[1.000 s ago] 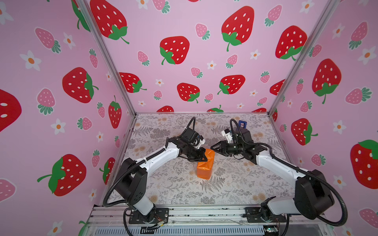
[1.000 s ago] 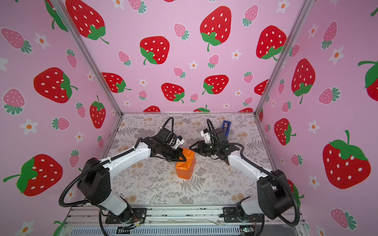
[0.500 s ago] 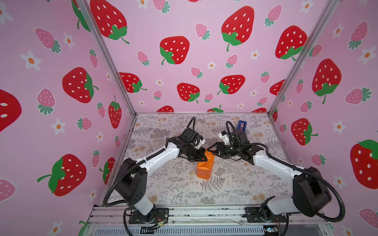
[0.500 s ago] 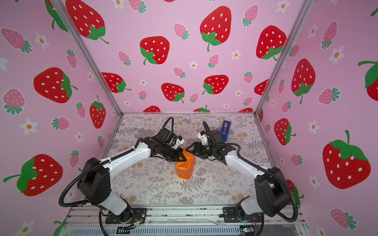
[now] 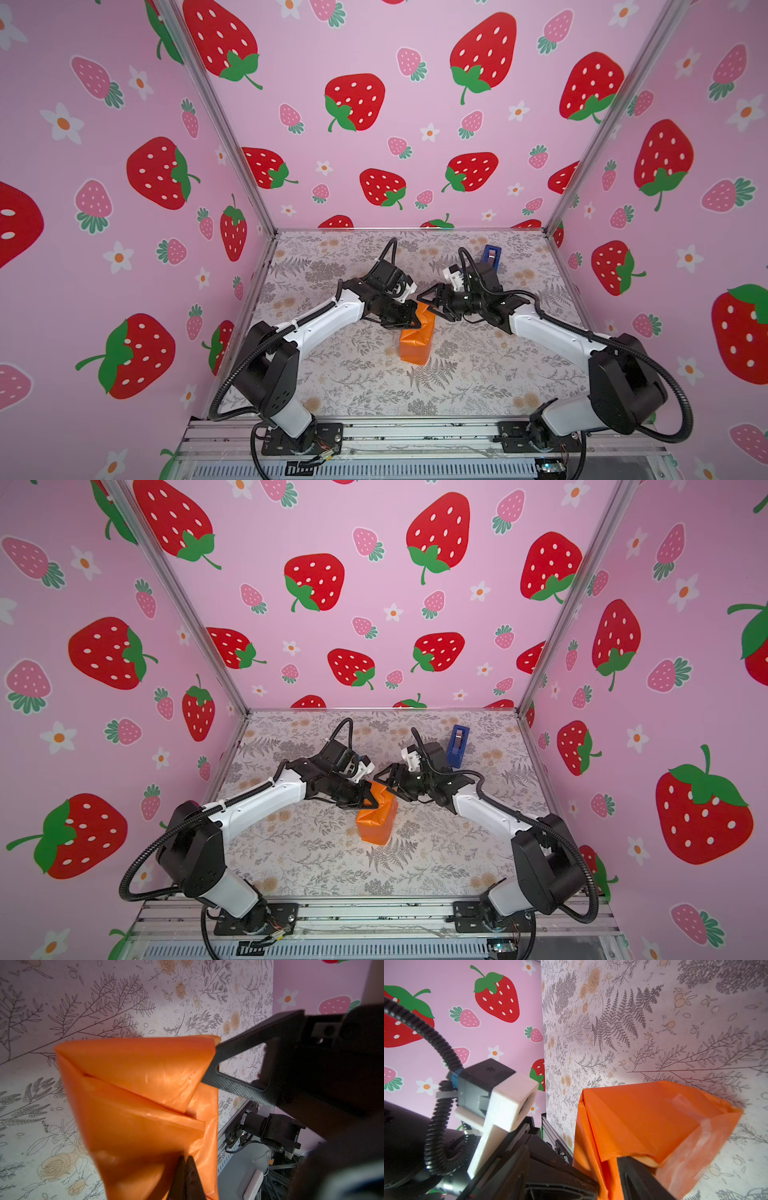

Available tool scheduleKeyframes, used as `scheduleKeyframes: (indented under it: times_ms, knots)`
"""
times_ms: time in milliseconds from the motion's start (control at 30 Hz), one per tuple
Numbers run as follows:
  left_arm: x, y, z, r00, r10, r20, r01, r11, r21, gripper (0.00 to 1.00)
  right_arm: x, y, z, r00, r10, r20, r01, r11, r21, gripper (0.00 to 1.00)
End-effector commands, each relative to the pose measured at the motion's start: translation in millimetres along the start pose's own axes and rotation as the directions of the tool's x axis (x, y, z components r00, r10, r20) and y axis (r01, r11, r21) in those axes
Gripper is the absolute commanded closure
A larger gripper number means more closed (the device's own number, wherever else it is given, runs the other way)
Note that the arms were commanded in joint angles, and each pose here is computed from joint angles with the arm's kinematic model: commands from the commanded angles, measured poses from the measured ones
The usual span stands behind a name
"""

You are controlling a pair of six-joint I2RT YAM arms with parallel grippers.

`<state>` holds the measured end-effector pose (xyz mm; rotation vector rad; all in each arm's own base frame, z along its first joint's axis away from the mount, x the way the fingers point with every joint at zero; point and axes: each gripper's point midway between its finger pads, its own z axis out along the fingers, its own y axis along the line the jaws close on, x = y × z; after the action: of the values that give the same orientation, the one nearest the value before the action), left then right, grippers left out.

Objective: Wrap a gift box in wrapping paper
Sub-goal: Fold the wrapping paper in the gift box.

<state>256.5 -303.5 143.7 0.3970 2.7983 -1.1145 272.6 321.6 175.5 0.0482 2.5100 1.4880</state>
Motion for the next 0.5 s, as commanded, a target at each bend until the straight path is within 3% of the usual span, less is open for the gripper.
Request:
scheduleKeyframes:
  times_ms: [0, 467]
  knots:
    - [28.2, 29.4, 8.0, 0.994, -0.07, -0.089, 0.061, 0.993, -0.106, 1.0, -3.6, -25.5, 6.0, 0.995, 0.084, 0.048, -0.088, 0.993, 0.083, 0.3]
    - [29.1, 30.9, 8.0, 0.993, -0.071, -0.089, 0.061, 0.992, -0.111, 1.0, -14.6, -24.4, -22.2, 0.984, 0.05, 0.173, -0.077, 0.985, 0.153, 0.33]
